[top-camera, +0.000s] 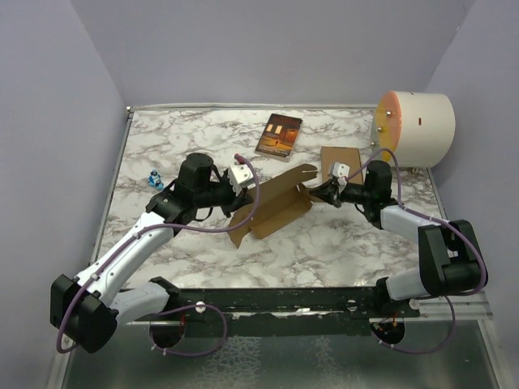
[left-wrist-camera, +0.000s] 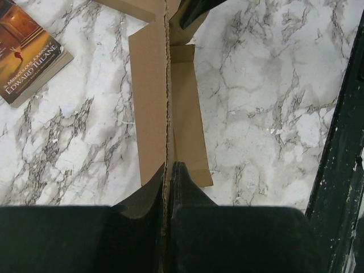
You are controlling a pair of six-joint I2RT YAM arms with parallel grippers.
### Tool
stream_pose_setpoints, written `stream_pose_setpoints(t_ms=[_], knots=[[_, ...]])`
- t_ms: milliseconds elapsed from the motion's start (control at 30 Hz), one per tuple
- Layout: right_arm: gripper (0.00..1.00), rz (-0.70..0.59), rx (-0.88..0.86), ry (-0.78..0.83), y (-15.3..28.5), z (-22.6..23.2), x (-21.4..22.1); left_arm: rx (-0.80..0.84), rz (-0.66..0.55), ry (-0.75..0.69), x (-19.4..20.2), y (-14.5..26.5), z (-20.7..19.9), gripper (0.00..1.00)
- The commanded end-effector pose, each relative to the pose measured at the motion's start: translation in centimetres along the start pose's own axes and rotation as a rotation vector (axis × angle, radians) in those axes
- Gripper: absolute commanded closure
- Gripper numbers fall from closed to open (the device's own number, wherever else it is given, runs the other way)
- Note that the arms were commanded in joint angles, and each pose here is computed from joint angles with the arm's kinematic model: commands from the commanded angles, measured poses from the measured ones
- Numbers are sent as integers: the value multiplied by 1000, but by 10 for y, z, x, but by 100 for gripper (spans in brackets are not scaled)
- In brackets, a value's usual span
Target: Fold the paper box
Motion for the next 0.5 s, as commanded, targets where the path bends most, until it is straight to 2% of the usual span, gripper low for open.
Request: stream_pose_setpoints(t_ms=[0,267,467], knots=[[96,26,-22,16,0,-1,3,19,-42,47,-4,-6,3,100],[97,44,-20,-7,0,-2,6,-2,-55,183,3,-5,4,100],[99,43,-23,5,1,-1,5,9,-89,345,11,3,14,100]])
Point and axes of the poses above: each gripper's point midway between its finger pads, its own y axis back along the fingers, its own z axis along the line the jaws close on, x = y × z, the point moved 10 cm from there along y, back along the fingers, and after that the axes turned 9 degrees about -y, right-handed, at the moved point
